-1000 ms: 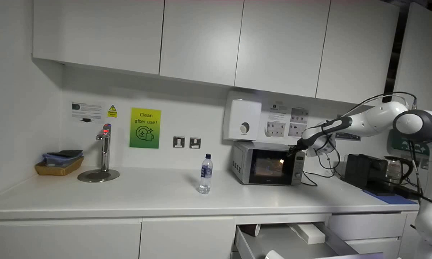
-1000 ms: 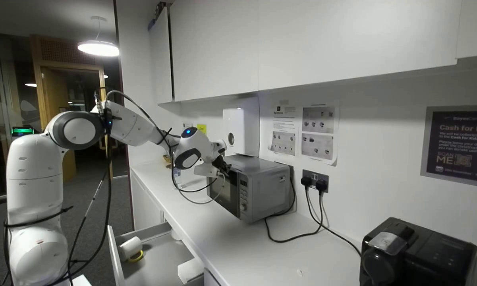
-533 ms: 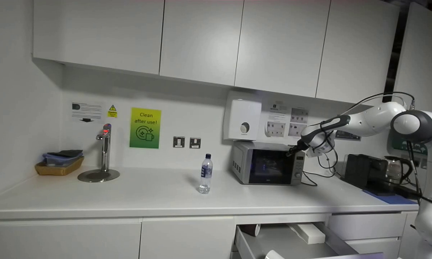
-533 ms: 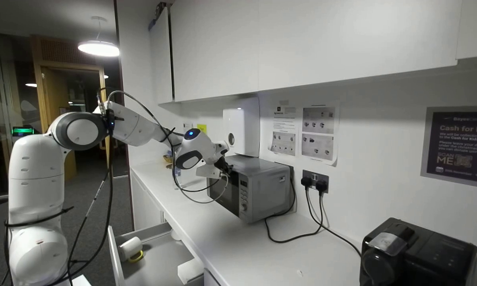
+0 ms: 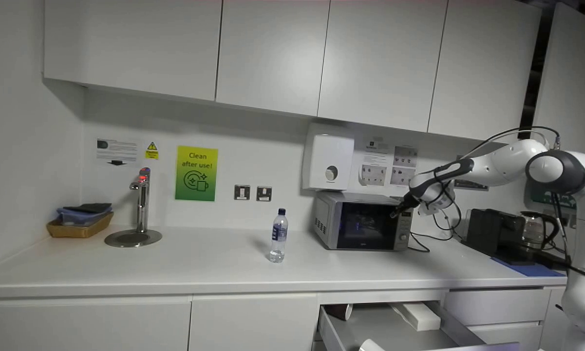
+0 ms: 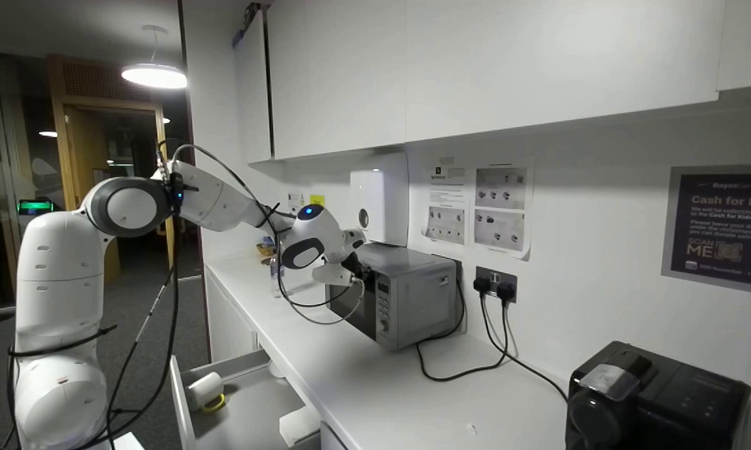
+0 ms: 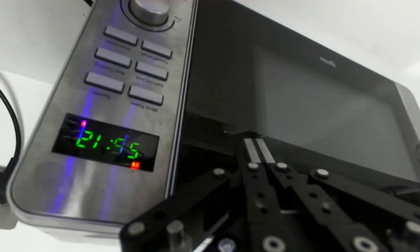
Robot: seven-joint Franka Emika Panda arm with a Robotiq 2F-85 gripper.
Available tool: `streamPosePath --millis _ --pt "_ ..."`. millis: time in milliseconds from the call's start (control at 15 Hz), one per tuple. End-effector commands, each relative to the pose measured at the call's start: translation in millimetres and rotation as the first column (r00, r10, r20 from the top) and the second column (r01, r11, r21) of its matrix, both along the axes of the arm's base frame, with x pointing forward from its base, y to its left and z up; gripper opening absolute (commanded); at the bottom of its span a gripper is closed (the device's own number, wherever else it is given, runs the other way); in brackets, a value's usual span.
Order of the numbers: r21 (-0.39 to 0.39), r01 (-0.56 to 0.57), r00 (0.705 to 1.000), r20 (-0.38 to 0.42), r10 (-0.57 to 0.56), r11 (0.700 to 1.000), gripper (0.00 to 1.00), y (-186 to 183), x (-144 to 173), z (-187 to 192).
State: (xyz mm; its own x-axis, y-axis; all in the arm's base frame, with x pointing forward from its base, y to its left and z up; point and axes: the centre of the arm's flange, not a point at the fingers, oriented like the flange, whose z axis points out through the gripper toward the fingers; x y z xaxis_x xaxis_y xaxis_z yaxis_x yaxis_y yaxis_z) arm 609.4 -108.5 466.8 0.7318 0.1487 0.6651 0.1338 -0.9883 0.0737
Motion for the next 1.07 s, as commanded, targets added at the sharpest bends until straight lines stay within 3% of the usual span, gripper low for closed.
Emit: streamPosePath --millis 0,400,1000 --pt "-0.019 -0.011 0.997 -0.074 0.01 1.0 0.0 2 -5 11" --pt "-0.024 -0.036 0.982 -0.185 0.031 0.999 0.0 23 -24 6" --pt "0.005 -0.014 0.973 -0.23 0.014 1.0 0.0 56 -79 19"
